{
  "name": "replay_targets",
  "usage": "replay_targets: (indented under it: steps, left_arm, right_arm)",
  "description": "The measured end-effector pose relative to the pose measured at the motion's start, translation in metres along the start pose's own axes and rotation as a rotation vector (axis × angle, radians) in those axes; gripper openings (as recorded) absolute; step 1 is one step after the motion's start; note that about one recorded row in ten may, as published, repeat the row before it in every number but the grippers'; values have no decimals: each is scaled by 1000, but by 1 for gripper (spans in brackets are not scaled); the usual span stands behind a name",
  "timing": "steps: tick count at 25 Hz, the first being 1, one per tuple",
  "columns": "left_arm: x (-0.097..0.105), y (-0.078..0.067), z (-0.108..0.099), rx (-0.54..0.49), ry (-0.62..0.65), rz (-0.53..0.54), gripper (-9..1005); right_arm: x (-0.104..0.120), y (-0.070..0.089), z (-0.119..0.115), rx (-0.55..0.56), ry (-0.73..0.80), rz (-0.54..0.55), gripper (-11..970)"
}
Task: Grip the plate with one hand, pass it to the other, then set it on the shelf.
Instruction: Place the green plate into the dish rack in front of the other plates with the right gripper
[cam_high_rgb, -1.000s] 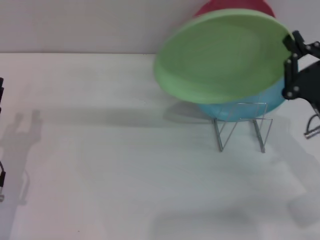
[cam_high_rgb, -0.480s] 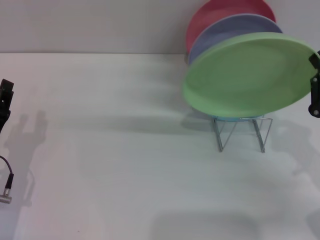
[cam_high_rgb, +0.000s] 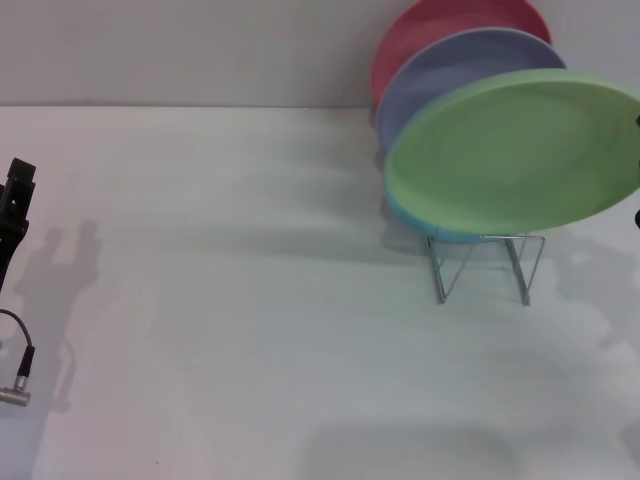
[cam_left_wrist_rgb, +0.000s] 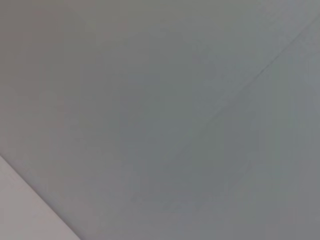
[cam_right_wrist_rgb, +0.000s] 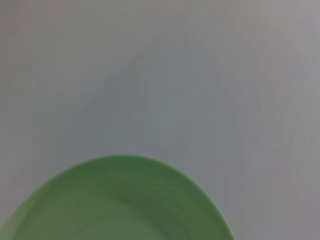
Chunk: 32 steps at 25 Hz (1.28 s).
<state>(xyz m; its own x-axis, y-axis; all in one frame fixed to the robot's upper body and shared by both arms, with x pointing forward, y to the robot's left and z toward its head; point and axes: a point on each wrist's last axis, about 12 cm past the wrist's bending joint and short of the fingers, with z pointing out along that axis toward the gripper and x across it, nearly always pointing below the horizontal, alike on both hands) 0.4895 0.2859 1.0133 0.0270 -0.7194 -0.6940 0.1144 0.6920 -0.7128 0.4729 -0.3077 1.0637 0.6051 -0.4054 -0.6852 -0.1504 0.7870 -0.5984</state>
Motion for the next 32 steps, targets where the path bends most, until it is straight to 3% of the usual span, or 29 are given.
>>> replay_targets:
  steps: [17,32]
  left_arm:
    - [2,-2,-2,2,-3,-16,557]
    - [5,-4,-2,14,14,-16,556]
  right_arm:
    - [5,-4,-4,-48,32,-31,20]
    - [12,2,-7,-123,91,-54,20]
